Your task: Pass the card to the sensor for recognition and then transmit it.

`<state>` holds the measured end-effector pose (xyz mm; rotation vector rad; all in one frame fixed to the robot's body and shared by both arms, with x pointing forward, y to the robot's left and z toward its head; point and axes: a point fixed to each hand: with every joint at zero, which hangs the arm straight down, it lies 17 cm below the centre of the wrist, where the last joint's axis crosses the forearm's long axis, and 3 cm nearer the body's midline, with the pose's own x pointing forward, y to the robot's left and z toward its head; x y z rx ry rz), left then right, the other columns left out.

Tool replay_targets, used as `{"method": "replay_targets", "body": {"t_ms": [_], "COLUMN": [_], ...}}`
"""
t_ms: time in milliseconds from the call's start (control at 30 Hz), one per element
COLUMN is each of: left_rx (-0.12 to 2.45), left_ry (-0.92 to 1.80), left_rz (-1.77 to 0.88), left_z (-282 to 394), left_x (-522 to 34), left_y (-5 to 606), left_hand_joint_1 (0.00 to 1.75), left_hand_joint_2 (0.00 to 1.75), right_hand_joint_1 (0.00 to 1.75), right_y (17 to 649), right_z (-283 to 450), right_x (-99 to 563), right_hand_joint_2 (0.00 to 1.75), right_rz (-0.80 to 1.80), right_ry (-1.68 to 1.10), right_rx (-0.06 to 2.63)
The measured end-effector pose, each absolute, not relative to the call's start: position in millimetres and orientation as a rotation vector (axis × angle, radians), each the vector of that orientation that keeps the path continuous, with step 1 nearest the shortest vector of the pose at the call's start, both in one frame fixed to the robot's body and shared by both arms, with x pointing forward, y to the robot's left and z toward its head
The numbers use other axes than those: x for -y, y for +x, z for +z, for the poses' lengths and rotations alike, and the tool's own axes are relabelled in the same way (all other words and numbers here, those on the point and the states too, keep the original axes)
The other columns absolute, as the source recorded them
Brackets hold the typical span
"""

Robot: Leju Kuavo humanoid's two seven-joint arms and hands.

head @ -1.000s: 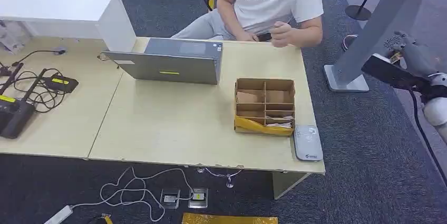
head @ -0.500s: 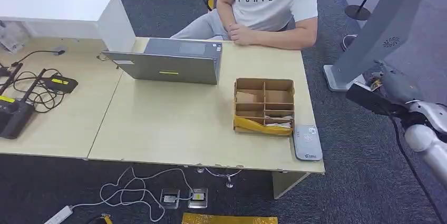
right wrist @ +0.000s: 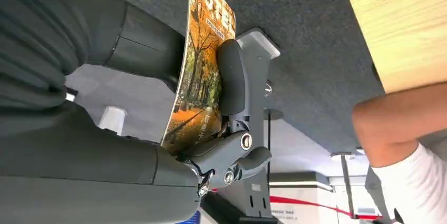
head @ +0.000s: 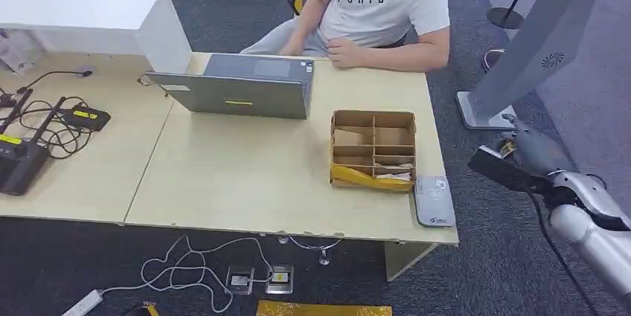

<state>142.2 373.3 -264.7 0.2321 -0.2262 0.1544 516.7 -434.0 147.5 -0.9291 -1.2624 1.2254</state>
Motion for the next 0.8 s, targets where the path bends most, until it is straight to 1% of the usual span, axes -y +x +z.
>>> {"method": "replay_targets", "body": {"t_ms": [200, 467, 800], "left_rx": [0.226, 0.226, 0.226], "left_ry": [0.236, 0.244, 0.247], "left_rz": [0.154, 0.147, 0.146], "left_z": [-265, -265, -265], "left_x": [-374, -375, -375], "left_y": [142, 142, 142], "left_hand_joint_1": [0.00, 0.00, 0.00], "left_hand_joint_2": [0.00, 0.00, 0.00], "right_hand_joint_1": [1.75, 1.75, 1.75], "right_y": [515, 497, 489], "right_z": [145, 113, 97], "right_x": [425, 406, 374], "right_hand_joint_2": [1.75, 1.75, 1.75], "right_rz": [1.227, 1.223, 1.216], "right_ry": [-0.911, -0.829, -0.750], "right_rx": [1.276, 1.276, 1.323]}}
